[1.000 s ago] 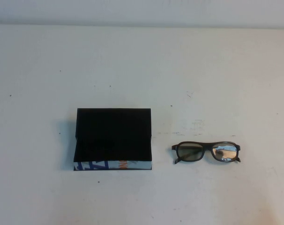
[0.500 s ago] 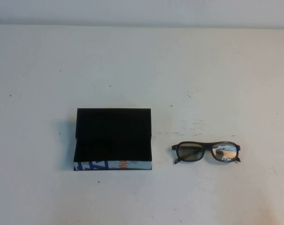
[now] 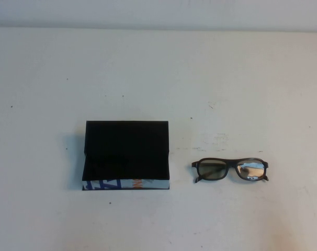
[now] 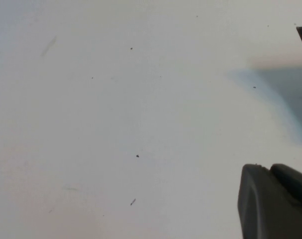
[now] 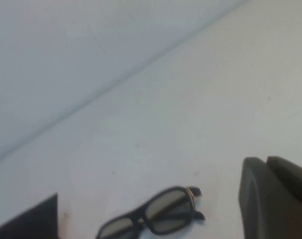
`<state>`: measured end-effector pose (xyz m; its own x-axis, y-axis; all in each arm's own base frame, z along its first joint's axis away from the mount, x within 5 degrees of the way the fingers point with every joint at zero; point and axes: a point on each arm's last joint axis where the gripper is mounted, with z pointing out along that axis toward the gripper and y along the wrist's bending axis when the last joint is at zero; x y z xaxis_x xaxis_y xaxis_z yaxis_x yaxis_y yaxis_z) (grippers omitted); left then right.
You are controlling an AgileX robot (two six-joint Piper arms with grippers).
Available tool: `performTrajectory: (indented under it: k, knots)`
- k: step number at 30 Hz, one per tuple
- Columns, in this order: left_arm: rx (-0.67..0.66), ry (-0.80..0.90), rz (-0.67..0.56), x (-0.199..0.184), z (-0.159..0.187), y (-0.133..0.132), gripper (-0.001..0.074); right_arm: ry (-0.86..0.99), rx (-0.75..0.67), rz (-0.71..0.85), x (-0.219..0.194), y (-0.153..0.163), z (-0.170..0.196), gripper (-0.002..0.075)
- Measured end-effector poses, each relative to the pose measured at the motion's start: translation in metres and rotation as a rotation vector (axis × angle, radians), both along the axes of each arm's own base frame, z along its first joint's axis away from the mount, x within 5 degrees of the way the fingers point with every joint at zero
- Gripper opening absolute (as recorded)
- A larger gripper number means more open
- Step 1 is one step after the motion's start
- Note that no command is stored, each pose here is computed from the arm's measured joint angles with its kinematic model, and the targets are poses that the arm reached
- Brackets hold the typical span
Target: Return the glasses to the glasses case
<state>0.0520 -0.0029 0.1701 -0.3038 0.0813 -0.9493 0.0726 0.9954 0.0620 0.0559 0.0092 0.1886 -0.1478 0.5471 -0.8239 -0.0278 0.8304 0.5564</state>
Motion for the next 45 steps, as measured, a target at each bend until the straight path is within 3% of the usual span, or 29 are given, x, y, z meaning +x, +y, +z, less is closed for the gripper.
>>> performTrajectory:
  k: [7, 11, 14, 20, 24, 35, 45]
  knots:
    - [0.0, 0.0, 0.0, 0.0, 0.0, 0.0, -0.0004, -0.089, 0.161, -0.046, 0.001, -0.003, 0.009, -0.0011]
    - [0.0, 0.0, 0.0, 0.0, 0.0, 0.0, -0.0004, -0.008, 0.241, 0.019, 0.0, 0.004, 0.009, -0.0011]
    - [0.0, 0.0, 0.0, 0.0, 0.0, 0.0, -0.0004, 0.088, 0.219, 0.108, 0.0, 0.012, 0.032, -0.0011]
    - [0.0, 0.0, 0.0, 0.0, 0.0, 0.0, -0.0004, 0.394, -0.016, 0.359, 0.02, 0.03, 0.085, -0.0011]
    - [0.0, 0.0, 0.0, 0.0, 0.0, 0.0, -0.0004, 0.505, -0.148, 0.491, 0.045, 0.035, 0.105, -0.0011]
    - [0.0, 0.0, 0.0, 0.0, 0.0, 0.0, -0.0004, 0.704, -0.345, 0.72, 0.094, 0.046, 0.093, -0.0011]
    - [0.0, 0.0, 0.0, 0.0, 0.0, 0.0, -0.0004, 0.716, -0.86, 1.04, 0.14, 0.117, 0.094, -0.0011]
